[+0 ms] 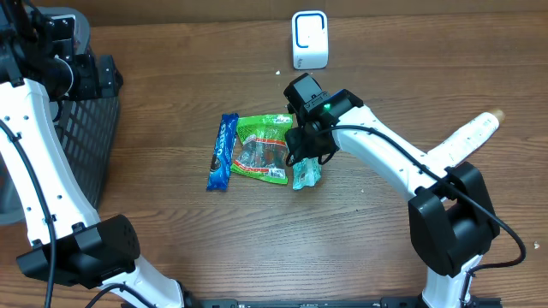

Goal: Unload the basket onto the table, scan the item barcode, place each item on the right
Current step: 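Reach the right gripper to the mint-green wipes pack and grasp it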

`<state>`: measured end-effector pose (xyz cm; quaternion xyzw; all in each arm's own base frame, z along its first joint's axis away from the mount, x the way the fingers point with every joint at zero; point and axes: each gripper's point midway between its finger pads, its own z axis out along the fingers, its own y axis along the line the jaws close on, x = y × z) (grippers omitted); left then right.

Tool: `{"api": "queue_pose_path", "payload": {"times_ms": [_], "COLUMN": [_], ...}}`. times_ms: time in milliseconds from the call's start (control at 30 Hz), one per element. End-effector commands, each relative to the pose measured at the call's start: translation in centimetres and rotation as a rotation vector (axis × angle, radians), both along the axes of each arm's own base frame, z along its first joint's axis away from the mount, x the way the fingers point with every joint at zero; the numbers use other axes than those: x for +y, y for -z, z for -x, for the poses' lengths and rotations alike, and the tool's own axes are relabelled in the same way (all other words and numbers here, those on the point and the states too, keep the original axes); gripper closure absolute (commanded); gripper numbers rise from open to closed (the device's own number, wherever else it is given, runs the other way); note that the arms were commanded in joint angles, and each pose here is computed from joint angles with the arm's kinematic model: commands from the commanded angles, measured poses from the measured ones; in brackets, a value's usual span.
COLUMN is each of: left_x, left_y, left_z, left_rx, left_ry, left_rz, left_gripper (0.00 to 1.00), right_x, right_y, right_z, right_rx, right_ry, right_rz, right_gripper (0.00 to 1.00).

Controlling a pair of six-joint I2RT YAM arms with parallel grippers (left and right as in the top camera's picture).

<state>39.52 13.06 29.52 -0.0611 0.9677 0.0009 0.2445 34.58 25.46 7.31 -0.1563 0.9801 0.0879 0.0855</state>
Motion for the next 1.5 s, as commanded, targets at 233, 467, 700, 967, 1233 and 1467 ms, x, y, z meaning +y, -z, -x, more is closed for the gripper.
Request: {"api": "queue_pose_path", "payload": {"times_ms": [233, 467, 700, 967, 1233, 1467], "left_x": [-0.6, -0.6, -0.6, -0.6, -0.6, -0.6], "left_y": [-0.8, -0.8, -0.8, -0.8, -0.8, -0.8], "left_z": [0.2, 0.2, 0.2, 0.2, 0.2, 0.2], "left_rx": [-0.022, -0.022, -0.022, -0.022, -0.022, -0.022], "left_ry": [0.032, 0.032, 0.032, 0.032, 0.032, 0.032], "left_rz": [-0.009, -0.009, -0.009, -0.009, -0.009, -0.009], "left_gripper": [0.01, 0.00, 0.00, 0.00, 0.00, 0.00], "right_x": [3.9, 4.3, 3.1, -3.2, -5.4, -12.0], "right_y": [0.3, 3.9, 4.3, 4.6, 0.0, -3.2], "right_z": [-0.7, 0.4, -1.0, -5.5, -7.4, -7.5], "right_rx": [-0.064, 0.057, 0.046, -0.016, 0.029, 0.102], "right_ry": [-0.215, -0.200, -0.051, 0.327, 0.231, 0.252], "right_rz": [-0.129, -0.145, -0.106, -0.006, -0.125, -0.094], "right_gripper": [0.76, 0.85, 0.86, 0.87, 0.73, 0.29]}}
